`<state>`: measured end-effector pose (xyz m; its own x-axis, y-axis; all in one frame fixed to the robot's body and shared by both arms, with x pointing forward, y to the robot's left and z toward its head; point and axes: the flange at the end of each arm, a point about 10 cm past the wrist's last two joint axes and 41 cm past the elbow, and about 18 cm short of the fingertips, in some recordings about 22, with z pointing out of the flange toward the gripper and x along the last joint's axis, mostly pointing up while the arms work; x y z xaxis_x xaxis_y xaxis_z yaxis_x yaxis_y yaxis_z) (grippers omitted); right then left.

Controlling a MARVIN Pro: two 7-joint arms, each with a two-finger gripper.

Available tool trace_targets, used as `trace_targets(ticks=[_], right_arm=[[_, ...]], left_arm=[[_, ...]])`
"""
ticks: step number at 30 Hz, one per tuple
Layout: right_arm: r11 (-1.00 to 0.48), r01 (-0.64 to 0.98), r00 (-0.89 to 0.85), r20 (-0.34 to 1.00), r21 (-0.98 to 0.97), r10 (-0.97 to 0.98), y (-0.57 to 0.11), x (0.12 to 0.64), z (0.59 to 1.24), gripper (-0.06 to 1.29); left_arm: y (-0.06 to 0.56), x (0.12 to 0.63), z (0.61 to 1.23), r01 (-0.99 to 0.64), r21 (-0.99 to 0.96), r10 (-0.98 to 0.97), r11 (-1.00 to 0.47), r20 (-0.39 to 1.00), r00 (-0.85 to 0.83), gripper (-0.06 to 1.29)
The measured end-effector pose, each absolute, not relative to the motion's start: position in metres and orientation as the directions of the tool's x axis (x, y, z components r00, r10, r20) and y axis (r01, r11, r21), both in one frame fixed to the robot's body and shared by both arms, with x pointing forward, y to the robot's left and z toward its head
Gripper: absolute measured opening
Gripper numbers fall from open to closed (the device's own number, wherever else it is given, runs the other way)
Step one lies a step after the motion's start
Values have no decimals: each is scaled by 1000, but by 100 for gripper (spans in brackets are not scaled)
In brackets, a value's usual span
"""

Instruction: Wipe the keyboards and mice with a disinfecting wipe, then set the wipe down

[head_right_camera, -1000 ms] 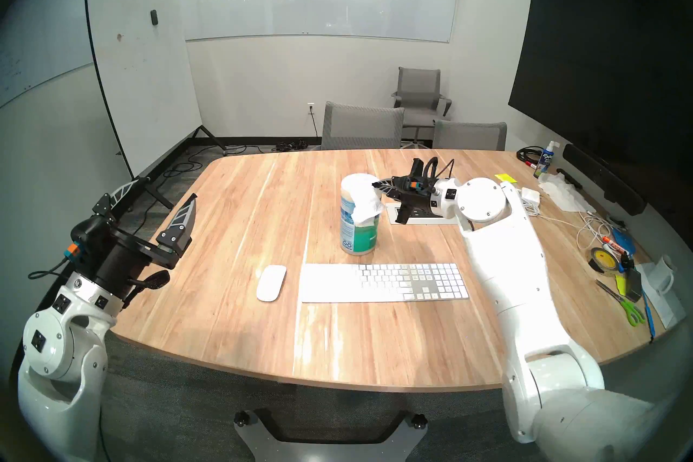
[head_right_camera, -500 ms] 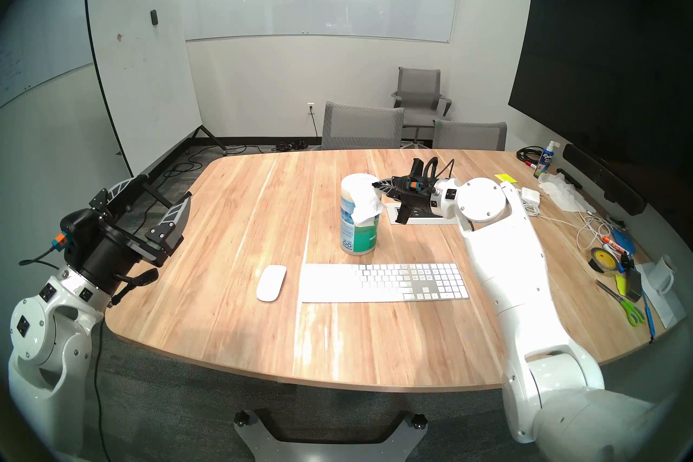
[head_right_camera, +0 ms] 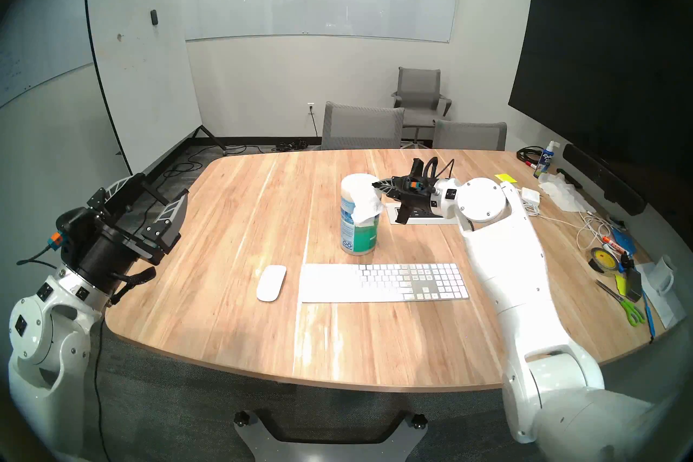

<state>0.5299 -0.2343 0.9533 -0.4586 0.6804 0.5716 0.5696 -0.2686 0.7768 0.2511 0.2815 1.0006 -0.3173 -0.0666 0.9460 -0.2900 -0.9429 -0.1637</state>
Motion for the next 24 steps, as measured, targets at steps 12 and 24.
trace_targets(ticks=[12,24], right_arm=[[-269,570,-458,572,776,680,-234,530,953,-3],[-270,570,-458,572,776,680,-234,530,953,-3]], left_arm=[[246,247,967,-349,-145,-70,-926,974,-217,127],[211,252,933,-420,-186,-125,-888,978,-168,127]])
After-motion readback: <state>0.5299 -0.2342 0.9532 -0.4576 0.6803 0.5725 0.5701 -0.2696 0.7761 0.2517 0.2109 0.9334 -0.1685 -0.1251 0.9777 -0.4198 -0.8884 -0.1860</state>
